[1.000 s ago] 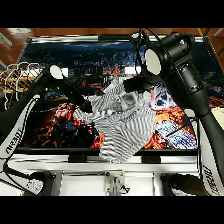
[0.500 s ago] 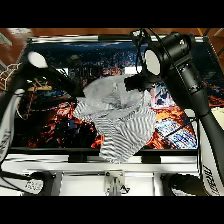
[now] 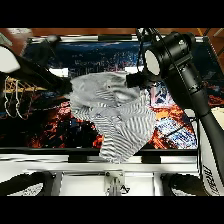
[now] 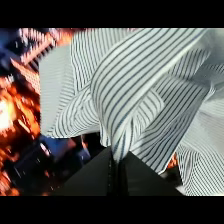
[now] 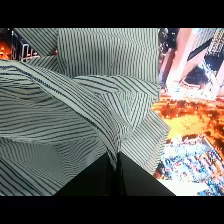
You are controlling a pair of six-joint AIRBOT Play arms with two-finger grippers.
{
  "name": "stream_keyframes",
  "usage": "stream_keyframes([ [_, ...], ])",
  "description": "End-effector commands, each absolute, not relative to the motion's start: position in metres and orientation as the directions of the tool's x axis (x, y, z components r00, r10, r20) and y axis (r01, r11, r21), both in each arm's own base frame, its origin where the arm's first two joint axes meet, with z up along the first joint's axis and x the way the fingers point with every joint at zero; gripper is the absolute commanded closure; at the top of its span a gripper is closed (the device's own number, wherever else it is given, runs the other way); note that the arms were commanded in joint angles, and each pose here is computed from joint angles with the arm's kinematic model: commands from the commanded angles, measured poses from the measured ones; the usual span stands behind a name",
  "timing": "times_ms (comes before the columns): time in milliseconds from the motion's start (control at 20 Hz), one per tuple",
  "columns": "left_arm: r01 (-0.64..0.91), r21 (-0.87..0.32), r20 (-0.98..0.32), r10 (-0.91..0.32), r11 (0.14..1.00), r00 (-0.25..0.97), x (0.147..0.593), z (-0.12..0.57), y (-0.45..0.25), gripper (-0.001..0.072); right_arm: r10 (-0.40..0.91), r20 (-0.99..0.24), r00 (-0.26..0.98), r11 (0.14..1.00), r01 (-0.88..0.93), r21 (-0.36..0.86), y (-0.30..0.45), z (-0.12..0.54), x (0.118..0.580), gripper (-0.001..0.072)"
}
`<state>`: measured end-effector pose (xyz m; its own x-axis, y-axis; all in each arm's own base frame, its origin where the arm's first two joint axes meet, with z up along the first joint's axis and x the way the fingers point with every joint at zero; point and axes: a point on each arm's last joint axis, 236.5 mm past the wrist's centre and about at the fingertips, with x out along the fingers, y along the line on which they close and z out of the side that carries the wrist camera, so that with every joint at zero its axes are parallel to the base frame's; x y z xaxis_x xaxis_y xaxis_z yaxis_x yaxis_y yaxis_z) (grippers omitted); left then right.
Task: Fold the shirts.
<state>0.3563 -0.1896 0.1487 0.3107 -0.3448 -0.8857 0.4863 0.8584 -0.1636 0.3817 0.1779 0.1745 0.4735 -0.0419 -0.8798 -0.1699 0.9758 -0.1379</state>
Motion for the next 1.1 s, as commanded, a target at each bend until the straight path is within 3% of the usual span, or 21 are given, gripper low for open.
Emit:
stream_keyframes([
  [0, 0.442, -0.140, -0.923, -0.279, 0.886, 0.265, 0.340, 0.106, -0.200, 0.0641, -0.019, -0.885, 0.465, 0.978, -0.176, -0.114, 0.183, 0.173, 0.380, 0.0617],
  [150, 0.410, -0.152, -0.888, -0.307, 0.900, 0.344, 0.359, 0.116, -0.202, 0.0635, -0.023, -0.888, 0.459, 0.976, -0.181, -0.119, 0.183, 0.172, 0.378, 0.0617],
  [200, 0.401, -0.153, -0.880, -0.309, 0.903, 0.362, 0.365, 0.120, -0.199, 0.0562, -0.020, -0.889, 0.457, 0.976, -0.186, -0.117, 0.183, 0.172, 0.378, 0.0618],
  [250, 0.398, -0.149, -0.877, -0.307, 0.905, 0.370, 0.368, 0.122, -0.195, 0.0418, -0.013, -0.891, 0.454, 0.975, -0.191, -0.111, 0.185, 0.172, 0.377, 0.0617],
  [300, 0.387, -0.147, -0.876, -0.302, 0.910, 0.377, 0.371, 0.126, -0.189, 0.0204, -0.010, -0.891, 0.453, 0.975, -0.194, -0.109, 0.186, 0.172, 0.377, 0.0617],
  [350, 0.371, -0.147, -0.875, -0.296, 0.917, 0.384, 0.373, 0.132, -0.181, 0.0154, -0.007, -0.892, 0.452, 0.975, -0.196, -0.107, 0.186, 0.171, 0.377, 0.0617],
  [500, 0.358, -0.174, -0.788, -0.348, 0.917, 0.508, 0.385, 0.196, -0.154, 0.0153, 0.001, -0.895, 0.447, 0.973, -0.206, -0.102, 0.188, 0.171, 0.375, 0.0617],
  [650, 0.212, -0.101, -0.722, -0.218, 0.972, 0.657, 0.387, 0.246, -0.062, 0.0141, 0.015, -0.898, 0.439, 0.969, -0.227, -0.095, 0.192, 0.170, 0.374, 0.0617],
  [700, 0.134, -0.087, -0.737, -0.154, 0.987, 0.658, 0.381, 0.245, -0.025, 0.0086, 0.016, -0.899, 0.438, 0.967, -0.234, -0.097, 0.192, 0.170, 0.374, 0.0617],
  [800, -0.044, -0.076, -0.788, -0.033, 0.996, 0.615, 0.367, 0.225, 0.052, 0.0079, 0.022, -0.898, 0.440, 0.964, -0.246, -0.097, 0.193, 0.170, 0.374, 0.0617],
  [900, -0.209, -0.134, -0.810, 0.014, 0.969, 0.586, 0.356, 0.196, 0.108, 0.0083, 0.033, -0.892, 0.450, 0.961, -0.261, -0.096, 0.196, 0.171, 0.376, 0.0617],
  [1050, -0.293, -0.167, -0.844, 0.017, 0.941, 0.536, 0.345, 0.141, 0.149, 0.0172, 0.034, -0.892, 0.451, 0.954, -0.279, -0.105, 0.196, 0.171, 0.377, 0.0617],
])
